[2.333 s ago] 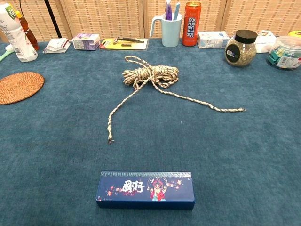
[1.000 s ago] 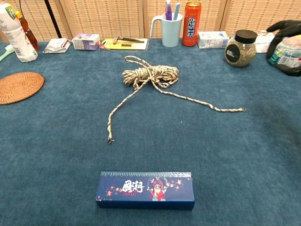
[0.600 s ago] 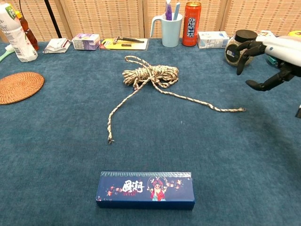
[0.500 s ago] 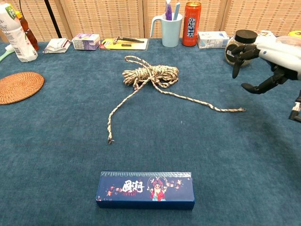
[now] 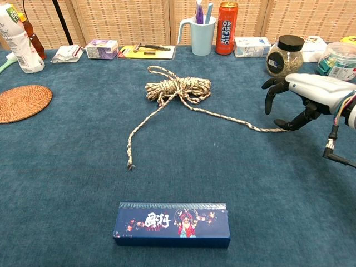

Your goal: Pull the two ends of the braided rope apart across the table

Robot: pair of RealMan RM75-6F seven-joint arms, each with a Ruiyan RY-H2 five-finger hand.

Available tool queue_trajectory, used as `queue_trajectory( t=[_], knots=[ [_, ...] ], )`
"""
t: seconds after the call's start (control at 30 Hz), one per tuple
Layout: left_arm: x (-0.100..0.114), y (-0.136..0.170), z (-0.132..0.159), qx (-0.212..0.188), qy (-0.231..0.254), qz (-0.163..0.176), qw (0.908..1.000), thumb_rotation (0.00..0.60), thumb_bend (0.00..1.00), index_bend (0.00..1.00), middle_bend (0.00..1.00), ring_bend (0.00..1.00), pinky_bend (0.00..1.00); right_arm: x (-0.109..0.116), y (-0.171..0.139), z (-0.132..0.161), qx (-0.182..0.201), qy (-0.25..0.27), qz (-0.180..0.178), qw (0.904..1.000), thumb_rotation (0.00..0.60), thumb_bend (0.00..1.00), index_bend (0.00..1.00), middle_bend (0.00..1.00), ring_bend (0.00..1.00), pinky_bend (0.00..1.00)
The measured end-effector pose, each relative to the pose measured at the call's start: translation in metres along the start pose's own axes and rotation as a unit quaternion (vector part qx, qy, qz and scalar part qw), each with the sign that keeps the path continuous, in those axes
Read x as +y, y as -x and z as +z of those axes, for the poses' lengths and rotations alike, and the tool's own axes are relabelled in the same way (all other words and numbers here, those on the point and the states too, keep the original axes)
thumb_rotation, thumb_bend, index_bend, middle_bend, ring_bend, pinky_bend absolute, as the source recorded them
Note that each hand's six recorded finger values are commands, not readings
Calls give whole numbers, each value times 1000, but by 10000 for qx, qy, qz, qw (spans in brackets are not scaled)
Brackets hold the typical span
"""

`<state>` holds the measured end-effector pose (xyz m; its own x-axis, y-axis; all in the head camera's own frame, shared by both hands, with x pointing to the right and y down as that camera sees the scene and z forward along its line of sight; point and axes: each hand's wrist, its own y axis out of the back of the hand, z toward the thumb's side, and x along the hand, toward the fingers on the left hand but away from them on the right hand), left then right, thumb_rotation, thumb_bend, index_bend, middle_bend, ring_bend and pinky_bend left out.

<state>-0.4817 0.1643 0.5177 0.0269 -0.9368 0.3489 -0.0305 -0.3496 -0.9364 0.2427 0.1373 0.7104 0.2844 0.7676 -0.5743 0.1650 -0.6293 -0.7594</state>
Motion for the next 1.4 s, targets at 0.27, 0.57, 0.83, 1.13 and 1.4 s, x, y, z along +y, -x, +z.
queue_trajectory(
  t=[0.27, 0.57, 0.83, 1.13, 1.4],
  knots=[
    [-1, 0, 0, 1, -8, -6, 10000, 600, 298, 156, 16, 32, 0, -9, 5, -3, -97, -92, 109, 9999, 600, 421, 458, 135, 0, 0],
    [-1, 0, -2, 20, -11, -15, 10000, 600, 297, 155, 16, 32, 0, -17, 7, -10, -188, -179, 180, 9995, 600, 421, 461, 136, 0, 0],
    [-1, 0, -1, 3, -6, -13, 10000, 600, 297, 156, 16, 32, 0, -21, 6, -12, -212, -207, 179, 9994, 600, 421, 468, 141, 0, 0],
    [-1, 1, -2, 23, -18, -19, 10000, 600, 297, 156, 16, 32, 0, -26, 7, -15, -266, -201, 208, 9992, 600, 422, 476, 149, 0, 0],
    [-1, 1, -3, 35, -12, -15, 10000, 600, 297, 155, 16, 32, 0, -29, 9, -18, -317, -156, 221, 9991, 600, 422, 490, 160, 0, 0]
  ],
)
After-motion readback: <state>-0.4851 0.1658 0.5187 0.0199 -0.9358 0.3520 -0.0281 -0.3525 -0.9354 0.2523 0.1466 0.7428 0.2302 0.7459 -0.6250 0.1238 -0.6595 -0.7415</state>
